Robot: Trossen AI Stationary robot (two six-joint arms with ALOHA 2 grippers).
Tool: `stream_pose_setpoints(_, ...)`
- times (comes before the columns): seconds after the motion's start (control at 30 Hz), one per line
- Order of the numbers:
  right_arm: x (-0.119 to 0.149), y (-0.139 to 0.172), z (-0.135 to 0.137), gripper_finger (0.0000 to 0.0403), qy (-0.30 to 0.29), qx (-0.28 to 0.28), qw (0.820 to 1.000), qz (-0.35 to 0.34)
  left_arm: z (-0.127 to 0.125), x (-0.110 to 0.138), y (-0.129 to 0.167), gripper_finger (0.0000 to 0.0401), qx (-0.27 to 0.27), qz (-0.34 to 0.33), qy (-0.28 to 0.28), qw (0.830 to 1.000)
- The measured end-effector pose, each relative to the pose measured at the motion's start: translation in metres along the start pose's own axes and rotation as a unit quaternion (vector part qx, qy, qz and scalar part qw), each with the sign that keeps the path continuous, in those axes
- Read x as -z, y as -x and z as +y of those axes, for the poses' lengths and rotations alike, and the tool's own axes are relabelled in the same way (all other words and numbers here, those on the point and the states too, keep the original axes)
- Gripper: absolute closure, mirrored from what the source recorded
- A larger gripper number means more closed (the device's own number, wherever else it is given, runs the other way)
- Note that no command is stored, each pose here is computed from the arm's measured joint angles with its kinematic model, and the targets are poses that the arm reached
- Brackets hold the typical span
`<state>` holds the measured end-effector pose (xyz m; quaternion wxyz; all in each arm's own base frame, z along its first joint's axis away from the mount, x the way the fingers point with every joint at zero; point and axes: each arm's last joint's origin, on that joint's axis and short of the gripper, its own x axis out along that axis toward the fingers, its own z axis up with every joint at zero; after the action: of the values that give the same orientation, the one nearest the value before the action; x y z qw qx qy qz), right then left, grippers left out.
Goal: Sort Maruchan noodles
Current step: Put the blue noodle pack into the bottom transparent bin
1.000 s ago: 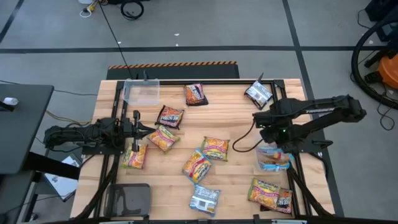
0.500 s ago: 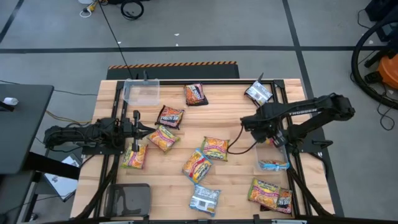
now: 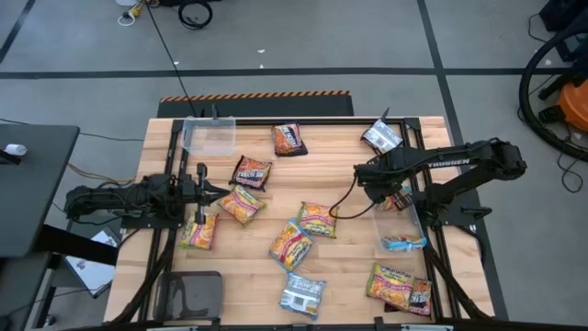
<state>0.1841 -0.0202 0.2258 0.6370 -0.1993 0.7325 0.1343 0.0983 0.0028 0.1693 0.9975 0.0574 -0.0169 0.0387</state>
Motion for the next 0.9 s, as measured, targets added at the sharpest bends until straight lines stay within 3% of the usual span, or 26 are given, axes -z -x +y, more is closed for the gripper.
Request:
stream_pose_setpoints(0.43, 0.005, 0.000, -0.001, 0.0329, -0.029, 0.035, 0.999, -0.006, 0.000, 0.000, 0.000, 0.0376, 0.000, 0.000, 0.000, 1.000)
stream_pose_setpoints(0.9, 0.022, 0.039, 0.004, 0.0273, -0.178, 0.059, 0.980, -0.069, 0.000, 0.000, 0.000, 0.0376, 0.000, 0.000, 0.000, 1.000)
